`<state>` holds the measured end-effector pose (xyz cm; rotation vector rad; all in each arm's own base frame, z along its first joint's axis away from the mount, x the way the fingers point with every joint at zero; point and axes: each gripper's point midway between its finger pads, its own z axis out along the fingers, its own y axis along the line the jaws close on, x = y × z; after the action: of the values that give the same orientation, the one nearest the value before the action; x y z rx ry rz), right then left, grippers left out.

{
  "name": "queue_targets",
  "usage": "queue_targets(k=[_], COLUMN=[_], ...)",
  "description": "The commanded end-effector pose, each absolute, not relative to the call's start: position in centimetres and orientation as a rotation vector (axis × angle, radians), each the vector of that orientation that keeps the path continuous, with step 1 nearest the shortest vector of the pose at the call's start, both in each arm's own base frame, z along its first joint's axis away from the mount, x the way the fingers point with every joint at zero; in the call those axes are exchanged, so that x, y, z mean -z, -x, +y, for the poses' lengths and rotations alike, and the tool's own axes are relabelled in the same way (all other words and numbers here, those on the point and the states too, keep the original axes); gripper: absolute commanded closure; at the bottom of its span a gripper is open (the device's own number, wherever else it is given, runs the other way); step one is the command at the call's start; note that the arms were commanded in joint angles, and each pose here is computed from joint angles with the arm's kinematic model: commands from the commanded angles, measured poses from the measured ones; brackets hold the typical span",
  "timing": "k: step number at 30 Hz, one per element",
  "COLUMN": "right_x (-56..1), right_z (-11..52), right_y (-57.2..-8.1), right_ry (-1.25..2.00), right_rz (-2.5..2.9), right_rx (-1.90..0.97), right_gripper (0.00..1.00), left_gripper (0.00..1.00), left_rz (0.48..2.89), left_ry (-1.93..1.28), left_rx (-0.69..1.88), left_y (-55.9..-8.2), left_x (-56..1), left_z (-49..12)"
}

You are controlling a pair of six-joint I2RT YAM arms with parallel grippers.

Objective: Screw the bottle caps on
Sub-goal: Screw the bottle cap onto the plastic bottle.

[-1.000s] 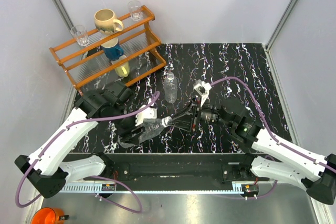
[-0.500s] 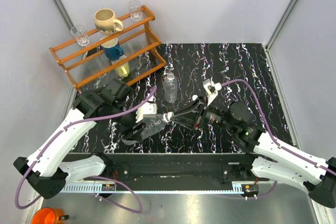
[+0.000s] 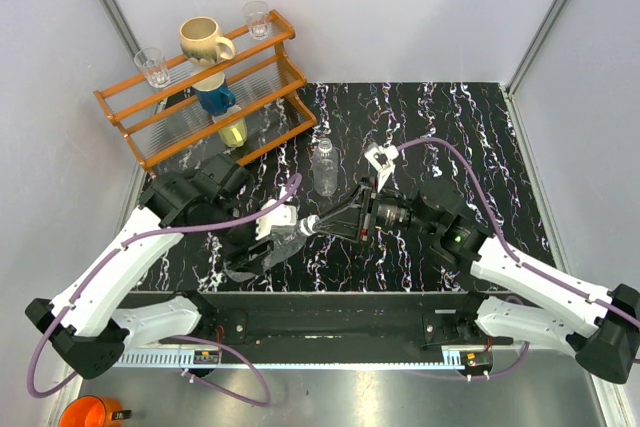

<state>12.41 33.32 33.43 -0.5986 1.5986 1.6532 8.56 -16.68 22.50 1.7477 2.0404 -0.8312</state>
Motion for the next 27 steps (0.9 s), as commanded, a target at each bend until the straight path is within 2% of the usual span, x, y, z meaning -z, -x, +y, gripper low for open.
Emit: queue_targets(k=[1,15,27], right_x=[-32.6,-31.0,-29.0], right_z=[34.0,32.6,33.0], right_y=[-10.4,-10.5,-12.7], right_ry=[0.706,0.727,0.554], right_rz=[1.735,1.945,1.924], right_rx=[-1.727,-1.555,-1.529], right_gripper=[0.86,0.89,0.93], left_gripper=[0.9,0.89,0.89], left_rz=[1.794,1.856,1.976], left_ry=[-1.772,-1.76,-1.638], left_rx=[0.804,0.714,0.647], left_y=[-10.4,-11.2,-13.3], left_x=[-24.2,-22.9,-22.0], left_z=[-19.2,-18.5,-18.9])
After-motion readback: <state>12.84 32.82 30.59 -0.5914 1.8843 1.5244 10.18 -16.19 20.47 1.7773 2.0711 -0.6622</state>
